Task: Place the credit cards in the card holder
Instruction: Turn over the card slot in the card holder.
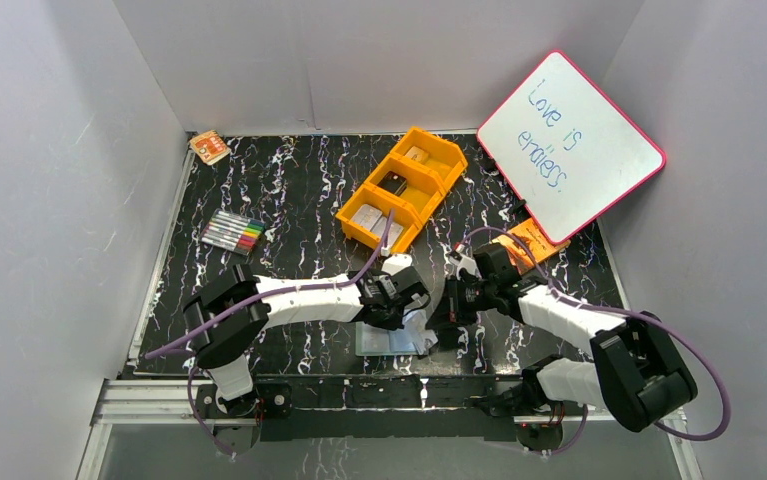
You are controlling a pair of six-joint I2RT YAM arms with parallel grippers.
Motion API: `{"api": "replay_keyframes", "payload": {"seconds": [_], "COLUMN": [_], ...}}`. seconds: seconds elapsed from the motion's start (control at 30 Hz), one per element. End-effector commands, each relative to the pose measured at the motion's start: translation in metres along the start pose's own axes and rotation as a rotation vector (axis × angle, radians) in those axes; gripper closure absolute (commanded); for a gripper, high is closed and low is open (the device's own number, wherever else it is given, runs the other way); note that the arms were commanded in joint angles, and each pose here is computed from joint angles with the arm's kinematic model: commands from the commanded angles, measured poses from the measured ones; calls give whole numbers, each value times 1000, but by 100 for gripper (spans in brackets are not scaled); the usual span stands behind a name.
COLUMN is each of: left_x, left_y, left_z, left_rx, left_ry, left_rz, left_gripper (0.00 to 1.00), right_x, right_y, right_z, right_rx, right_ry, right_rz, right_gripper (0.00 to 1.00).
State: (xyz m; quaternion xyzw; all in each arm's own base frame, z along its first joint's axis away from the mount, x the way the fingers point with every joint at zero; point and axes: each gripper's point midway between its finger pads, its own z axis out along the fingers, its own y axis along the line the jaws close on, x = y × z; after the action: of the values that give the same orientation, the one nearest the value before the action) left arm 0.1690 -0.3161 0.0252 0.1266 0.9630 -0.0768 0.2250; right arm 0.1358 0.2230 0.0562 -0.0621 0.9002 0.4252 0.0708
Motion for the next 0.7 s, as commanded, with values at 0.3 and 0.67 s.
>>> {"api": "replay_keyframes", "payload": {"seconds": [0.3,0.67], "left_x": [-23,-29], "left_y": [7,4], "left_z": [-34,-40], "left_rx": [-3,9], "left_ry": [-74,-86], "left_rz": [5,6], "left_gripper": [98,85], "right_x": [-7,-1], "right_y": [15,15], "right_z": [16,28], "right_rx": [-90,-77], "right_ry": [1,20], "right_rz": [48,66], "right_gripper": [100,100]}}
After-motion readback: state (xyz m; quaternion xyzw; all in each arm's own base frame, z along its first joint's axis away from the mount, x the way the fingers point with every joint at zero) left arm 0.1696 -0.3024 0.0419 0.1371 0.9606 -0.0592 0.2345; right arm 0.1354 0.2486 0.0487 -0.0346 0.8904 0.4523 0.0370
